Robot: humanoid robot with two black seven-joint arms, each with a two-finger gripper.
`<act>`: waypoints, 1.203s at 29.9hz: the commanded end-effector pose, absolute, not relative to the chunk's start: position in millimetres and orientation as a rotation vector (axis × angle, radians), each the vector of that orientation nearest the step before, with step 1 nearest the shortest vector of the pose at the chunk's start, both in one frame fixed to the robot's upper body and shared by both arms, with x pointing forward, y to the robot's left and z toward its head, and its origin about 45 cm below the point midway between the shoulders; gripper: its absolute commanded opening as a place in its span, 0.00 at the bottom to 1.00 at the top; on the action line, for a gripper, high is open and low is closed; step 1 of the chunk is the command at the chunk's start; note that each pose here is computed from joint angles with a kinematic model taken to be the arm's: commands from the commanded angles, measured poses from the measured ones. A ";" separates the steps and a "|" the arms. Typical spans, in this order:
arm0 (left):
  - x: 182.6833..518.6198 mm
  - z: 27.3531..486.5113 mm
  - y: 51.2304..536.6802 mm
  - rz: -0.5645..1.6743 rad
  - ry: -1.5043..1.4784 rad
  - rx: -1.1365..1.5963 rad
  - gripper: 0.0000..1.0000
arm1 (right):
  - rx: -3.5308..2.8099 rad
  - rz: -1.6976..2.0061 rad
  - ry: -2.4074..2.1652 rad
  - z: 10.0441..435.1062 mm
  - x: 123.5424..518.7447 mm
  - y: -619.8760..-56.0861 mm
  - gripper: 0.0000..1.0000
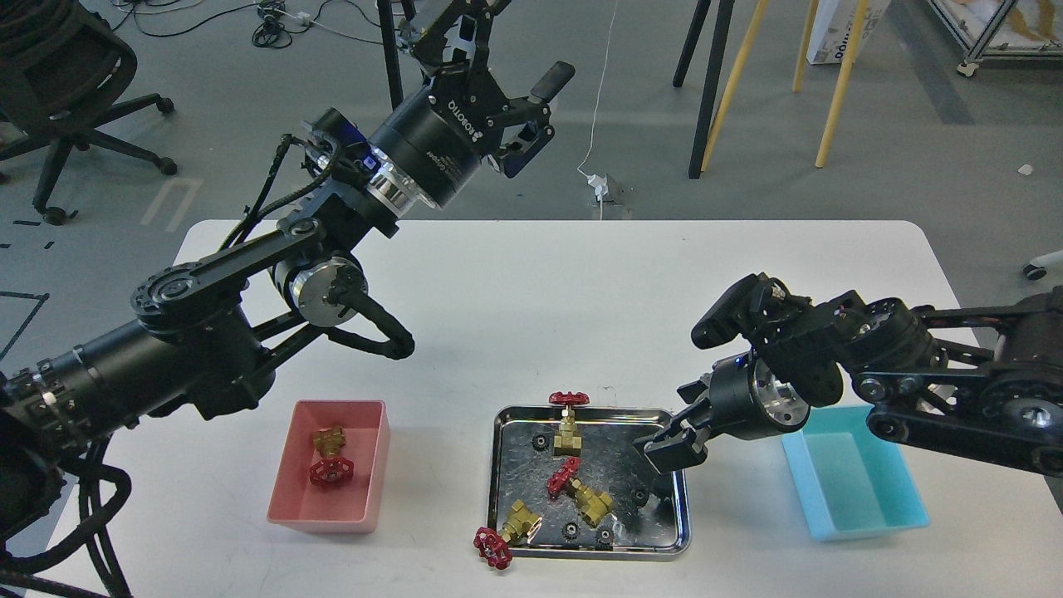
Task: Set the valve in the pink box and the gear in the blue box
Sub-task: 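Lower the right gripper onto the tray over a small dark gear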
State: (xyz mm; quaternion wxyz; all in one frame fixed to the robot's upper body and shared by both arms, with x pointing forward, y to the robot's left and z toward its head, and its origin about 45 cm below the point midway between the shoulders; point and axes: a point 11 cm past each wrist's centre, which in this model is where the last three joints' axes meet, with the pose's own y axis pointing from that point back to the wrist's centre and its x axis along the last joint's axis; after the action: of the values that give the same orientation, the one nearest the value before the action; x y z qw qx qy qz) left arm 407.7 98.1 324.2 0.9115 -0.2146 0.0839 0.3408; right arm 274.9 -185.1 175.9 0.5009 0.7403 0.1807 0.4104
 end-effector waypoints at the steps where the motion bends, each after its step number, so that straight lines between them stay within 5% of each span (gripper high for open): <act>1: 407.8 323.0 93.0 0.699 0.179 -0.446 0.93 | 1.755 1.009 0.523 158.7 253.1 -191.5 0.74; 36: 404.3 310.3 94.3 0.708 0.205 -0.436 0.95 | 1.610 1.152 0.643 116.0 262.6 -158.4 0.59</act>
State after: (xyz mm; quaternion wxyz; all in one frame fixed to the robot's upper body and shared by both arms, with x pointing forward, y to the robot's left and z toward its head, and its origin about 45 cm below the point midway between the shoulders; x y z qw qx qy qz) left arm 404.2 94.1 310.3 0.9100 -0.2109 0.0991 0.3429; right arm 266.1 -160.8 119.1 0.5087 0.6652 0.2631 0.4791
